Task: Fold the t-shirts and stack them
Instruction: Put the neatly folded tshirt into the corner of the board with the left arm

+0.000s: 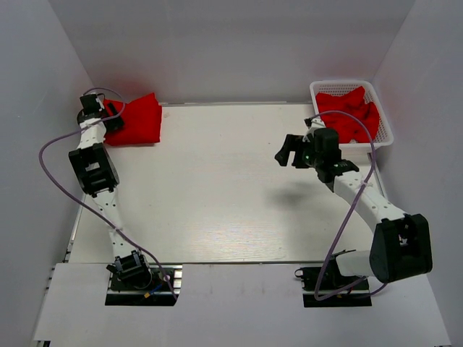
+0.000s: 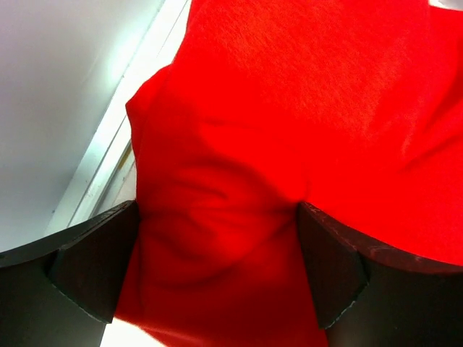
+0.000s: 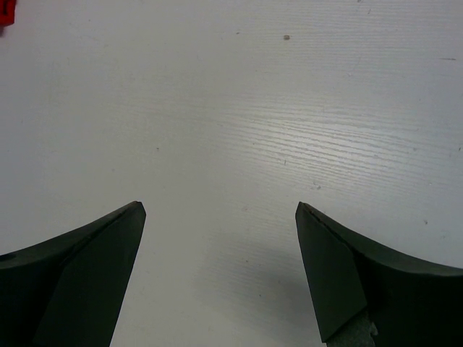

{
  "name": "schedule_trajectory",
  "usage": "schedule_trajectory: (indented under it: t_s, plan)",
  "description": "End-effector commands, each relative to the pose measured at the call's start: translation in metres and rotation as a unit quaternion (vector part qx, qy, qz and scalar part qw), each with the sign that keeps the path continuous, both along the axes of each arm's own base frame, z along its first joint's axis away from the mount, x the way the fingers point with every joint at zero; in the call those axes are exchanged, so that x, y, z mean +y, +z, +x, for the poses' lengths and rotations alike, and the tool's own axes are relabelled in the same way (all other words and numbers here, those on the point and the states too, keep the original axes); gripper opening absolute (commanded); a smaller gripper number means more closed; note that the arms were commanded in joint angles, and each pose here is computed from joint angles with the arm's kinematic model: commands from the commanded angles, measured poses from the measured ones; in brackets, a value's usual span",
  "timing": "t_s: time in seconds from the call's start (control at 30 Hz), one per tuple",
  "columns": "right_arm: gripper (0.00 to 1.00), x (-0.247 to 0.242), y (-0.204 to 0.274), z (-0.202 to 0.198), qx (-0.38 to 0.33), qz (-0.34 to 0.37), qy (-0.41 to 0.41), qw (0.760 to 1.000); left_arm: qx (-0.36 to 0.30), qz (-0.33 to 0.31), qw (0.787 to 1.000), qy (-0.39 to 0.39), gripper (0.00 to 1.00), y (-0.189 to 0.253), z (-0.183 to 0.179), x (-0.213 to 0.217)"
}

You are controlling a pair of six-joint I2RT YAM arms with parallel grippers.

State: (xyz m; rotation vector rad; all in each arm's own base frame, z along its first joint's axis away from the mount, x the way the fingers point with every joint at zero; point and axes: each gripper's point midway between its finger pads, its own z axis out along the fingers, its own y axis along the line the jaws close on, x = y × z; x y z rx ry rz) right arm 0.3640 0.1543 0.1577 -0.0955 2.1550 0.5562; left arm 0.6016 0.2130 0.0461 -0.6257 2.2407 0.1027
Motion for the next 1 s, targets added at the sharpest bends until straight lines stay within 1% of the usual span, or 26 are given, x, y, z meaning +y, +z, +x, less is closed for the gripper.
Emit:
schedule_trajectory:
  t_s: [0.0,0.07,0.1,0.13,0.17,0.23,0.27,0.33,0.37,0.43,0.47,0.5,0.53,0.57,0.6,0.63,0.67,0.7,0.73,0.77,0.8,0.83,0.87,0.9,0.93,0.97]
  plan:
    - [0.9,0.001,0.045,-0.001,-0.049,0.009,0.01,0.999,-0.061,-0.015,0.998,-0.021,1.0,0.089,-0.004,-0.014]
    - [0.9,-0.003,0.055,-0.007,-0.061,0.01,0.005,0.998,-0.083,-0.011,0.996,-0.019,1.0,0.124,-0.008,-0.016]
    - [0.9,-0.004,0.058,-0.008,-0.067,0.01,0.004,0.998,-0.091,-0.008,0.995,-0.025,1.0,0.14,-0.01,-0.024]
    - [0.9,-0.007,0.057,-0.013,-0.066,0.002,0.001,0.998,-0.113,0.003,0.993,-0.026,1.0,0.175,-0.017,-0.03]
    - [0.9,-0.012,0.053,-0.014,-0.06,-0.008,-0.008,0.998,-0.108,0.011,0.993,-0.038,1.0,0.186,-0.024,-0.038]
    - [0.9,-0.019,0.043,-0.018,-0.038,-0.027,-0.015,0.999,-0.125,0.01,0.99,-0.069,1.0,0.213,-0.03,-0.065]
    - [0.9,-0.02,0.037,-0.019,-0.028,-0.03,-0.018,0.999,-0.138,0.007,0.988,-0.077,1.0,0.235,-0.041,-0.078]
    - [0.9,-0.019,0.028,-0.023,-0.019,-0.026,-0.015,0.999,-0.156,-0.003,0.984,-0.086,1.0,0.256,-0.049,-0.103]
    - [0.9,-0.016,0.023,-0.028,-0.01,-0.019,-0.008,1.0,-0.173,-0.013,0.98,-0.094,1.0,0.275,-0.062,-0.118]
    - [0.9,-0.013,0.021,-0.036,-0.007,-0.005,-0.004,1.0,-0.191,-0.044,0.974,-0.115,1.0,0.291,-0.073,-0.158]
    - [0.9,-0.014,0.019,-0.046,-0.012,0.006,-0.003,1.0,-0.185,-0.063,0.973,-0.126,1.0,0.279,-0.079,-0.176]
    - [0.9,-0.012,0.02,-0.048,-0.015,0.017,-0.004,1.0,-0.211,-0.081,0.962,-0.15,1.0,0.303,-0.098,-0.212]
    - [0.9,-0.013,0.019,-0.052,-0.016,0.019,-0.004,1.0,-0.215,-0.092,0.958,-0.162,1.0,0.303,-0.109,-0.231]
    - [0.9,-0.015,0.022,-0.056,-0.024,0.025,-0.01,0.999,-0.181,-0.109,0.962,-0.172,1.0,0.264,-0.124,-0.25]
    - [0.9,-0.019,0.011,-0.067,-0.014,0.023,-0.014,1.0,-0.203,-0.124,0.954,-0.183,1.0,0.267,-0.132,-0.269]
    - [0.9,-0.022,0.007,-0.071,-0.011,0.021,-0.017,1.0,-0.233,-0.128,0.937,-0.227,1.0,0.285,-0.159,-0.306]
    - [0.9,-0.025,0.003,-0.077,-0.01,0.02,-0.021,1.0,-0.195,-0.141,0.941,-0.24,1.0,0.238,-0.178,-0.323]
    - [0.9,-0.029,-0.006,-0.085,0.001,0.013,-0.027,1.0,-0.198,-0.143,0.937,-0.249,1.0,0.23,-0.19,-0.336]
    - [0.9,-0.032,-0.008,-0.09,-0.001,0.012,-0.03,0.999,-0.181,-0.142,0.935,-0.27,1.0,0.214,-0.208,-0.358]
    - [0.9,-0.033,-0.013,-0.094,0.005,0.012,-0.034,0.999,-0.155,-0.143,0.939,-0.272,1.0,0.187,-0.229,-0.363]
    - [0.9,-0.036,-0.013,-0.101,-0.001,0.015,-0.035,0.999,-0.132,-0.14,0.941,-0.279,1.0,0.169,-0.242,-0.369]
    - [0.9,-0.037,-0.023,-0.107,0.007,0.013,-0.035,0.999,-0.113,-0.139,0.945,-0.274,1.0,0.154,-0.253,-0.371]
    - [0.9,-0.038,-0.025,-0.11,0.007,0.015,-0.038,0.999,-0.08,-0.138,0.942,-0.294,1.0,0.125,-0.275,-0.382]
    - [0.9,-0.038,-0.028,-0.113,0.009,0.021,-0.039,0.999,-0.079,-0.13,0.943,-0.296,1.0,0.12,-0.285,-0.383]
    - [0.9,-0.041,-0.035,-0.12,0.007,0.022,-0.042,0.999,-0.054,-0.122,0.946,-0.297,1.0,0.098,-0.3,-0.38]
    - [0.9,-0.042,-0.038,-0.123,0.009,0.022,-0.045,0.999,-0.047,-0.115,0.945,-0.303,1.0,0.092,-0.31,-0.382]
